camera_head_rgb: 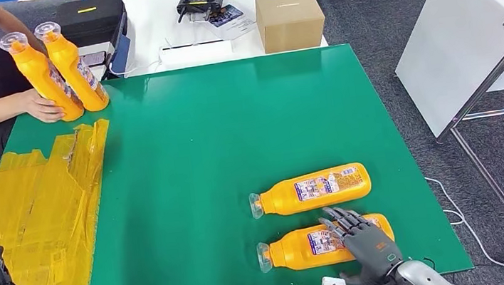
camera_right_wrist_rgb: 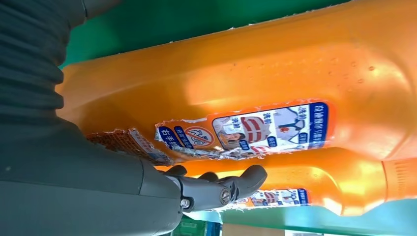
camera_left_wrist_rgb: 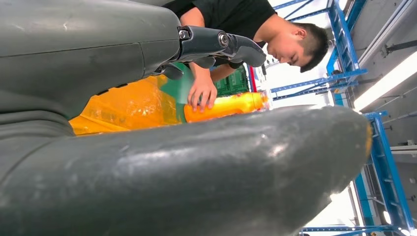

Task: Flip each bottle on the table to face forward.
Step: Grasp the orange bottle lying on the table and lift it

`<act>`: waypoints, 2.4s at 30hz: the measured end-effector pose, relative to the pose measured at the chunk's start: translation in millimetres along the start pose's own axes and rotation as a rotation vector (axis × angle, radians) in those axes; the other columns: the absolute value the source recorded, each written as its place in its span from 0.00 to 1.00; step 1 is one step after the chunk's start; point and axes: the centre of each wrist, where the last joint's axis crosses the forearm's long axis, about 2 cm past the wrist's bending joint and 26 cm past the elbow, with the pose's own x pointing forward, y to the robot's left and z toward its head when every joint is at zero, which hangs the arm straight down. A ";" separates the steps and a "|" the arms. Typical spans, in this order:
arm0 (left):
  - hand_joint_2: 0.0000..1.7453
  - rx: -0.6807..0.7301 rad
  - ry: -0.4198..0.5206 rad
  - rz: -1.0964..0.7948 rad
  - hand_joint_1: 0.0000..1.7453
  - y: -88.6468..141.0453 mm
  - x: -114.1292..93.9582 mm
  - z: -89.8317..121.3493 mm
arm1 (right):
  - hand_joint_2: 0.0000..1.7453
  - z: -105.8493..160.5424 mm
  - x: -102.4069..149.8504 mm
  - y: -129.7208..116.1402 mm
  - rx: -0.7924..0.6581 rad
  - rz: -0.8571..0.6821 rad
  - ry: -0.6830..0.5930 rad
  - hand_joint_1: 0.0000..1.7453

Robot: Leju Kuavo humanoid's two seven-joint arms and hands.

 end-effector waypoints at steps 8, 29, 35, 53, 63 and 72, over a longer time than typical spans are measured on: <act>0.00 0.004 0.002 0.006 0.00 1.1 -1.0 -0.2 | 1.00 0.4 -2.2 -0.6 -0.001 0.006 0.014 0.00; 0.00 0.023 0.012 0.013 0.00 6.0 -1.2 3.2 | 1.00 -2.0 -10.6 -9.8 -0.054 -0.008 0.030 0.00; 0.00 0.021 0.011 0.022 0.00 6.3 -1.3 2.7 | 1.00 -0.8 -12.9 -9.7 -0.013 -0.008 0.040 0.19; 0.00 0.009 0.025 0.063 0.00 1.7 -8.4 -3.0 | 1.00 22.7 -49.6 -16.8 0.161 0.029 0.135 1.00; 0.00 0.014 0.056 0.111 0.00 -2.5 -12.5 -4.8 | 1.00 24.9 -54.3 -15.7 0.200 -0.013 0.110 1.00; 0.00 -0.019 0.162 0.310 0.00 -7.5 -15.2 -3.3 | 1.00 -14.4 -24.3 -4.0 0.047 -0.368 -0.141 1.00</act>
